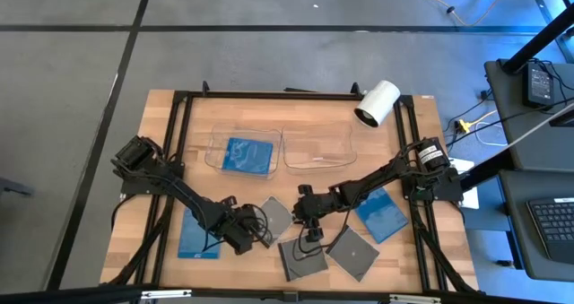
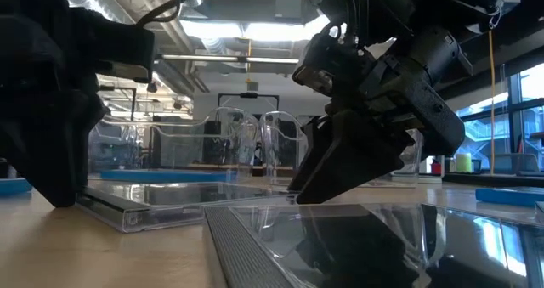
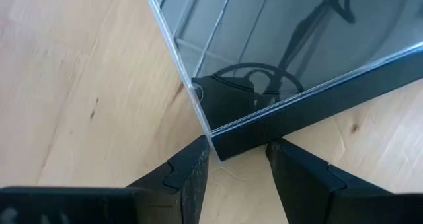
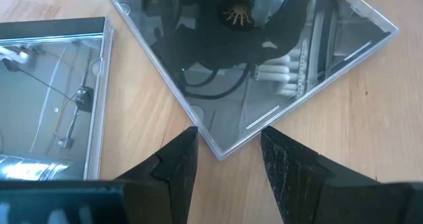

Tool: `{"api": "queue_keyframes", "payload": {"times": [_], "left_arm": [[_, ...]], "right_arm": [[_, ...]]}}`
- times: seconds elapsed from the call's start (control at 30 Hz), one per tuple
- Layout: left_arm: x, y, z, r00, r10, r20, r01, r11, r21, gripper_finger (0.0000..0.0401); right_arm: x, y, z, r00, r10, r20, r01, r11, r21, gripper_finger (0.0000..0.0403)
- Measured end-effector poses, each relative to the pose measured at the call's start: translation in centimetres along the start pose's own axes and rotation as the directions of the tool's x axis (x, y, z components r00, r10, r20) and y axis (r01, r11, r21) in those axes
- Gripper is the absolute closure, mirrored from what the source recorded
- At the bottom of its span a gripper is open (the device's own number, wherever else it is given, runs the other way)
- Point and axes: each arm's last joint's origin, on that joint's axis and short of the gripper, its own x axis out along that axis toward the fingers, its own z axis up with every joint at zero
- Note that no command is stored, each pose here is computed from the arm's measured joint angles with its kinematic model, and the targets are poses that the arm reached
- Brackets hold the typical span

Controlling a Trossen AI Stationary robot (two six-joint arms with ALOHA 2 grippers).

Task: Pick & place jewel cases by type
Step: Put the left black CD case into the right transparent bin

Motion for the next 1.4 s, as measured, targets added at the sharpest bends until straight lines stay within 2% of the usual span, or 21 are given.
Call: {"api": "queue_keyframes", "payload": {"times": [0.17,0.37,0.5,0.77,1.4], "left_arm": [[0.0,-0.1,0.1,1.0,-0.013,0.007,0.013,1.0,0.01,0.0244],[-0.5,-0.1,0.3,0.999,-0.034,0.02,0.035,0.998,-0.058,0.0244],[-1.7,-0.2,0.6,0.995,-0.085,0.049,0.09,0.989,-0.118,0.0244],[-2.0,-0.2,0.7,0.994,-0.085,0.069,0.096,0.981,-0.169,0.0244],[-2.6,-0.5,1.0,0.987,-0.137,0.087,0.149,0.977,-0.15,0.0244]], "right_arm": [[0.0,0.0,0.1,1.0,0.001,0.008,-0.001,1.0,-0.013,0.0233],[0.0,0.0,0.1,1.0,0.001,0.009,-0.001,1.0,-0.021,0.0233],[0.0,0.0,0.1,1.0,0.002,0.01,-0.001,1.0,-0.023,0.0233],[0.0,0.0,0.1,1.0,0.004,0.012,-0.004,1.0,-0.022,0.0233],[0.0,0.0,0.2,1.0,0.01,0.026,-0.009,0.999,-0.051,0.0233]]}}
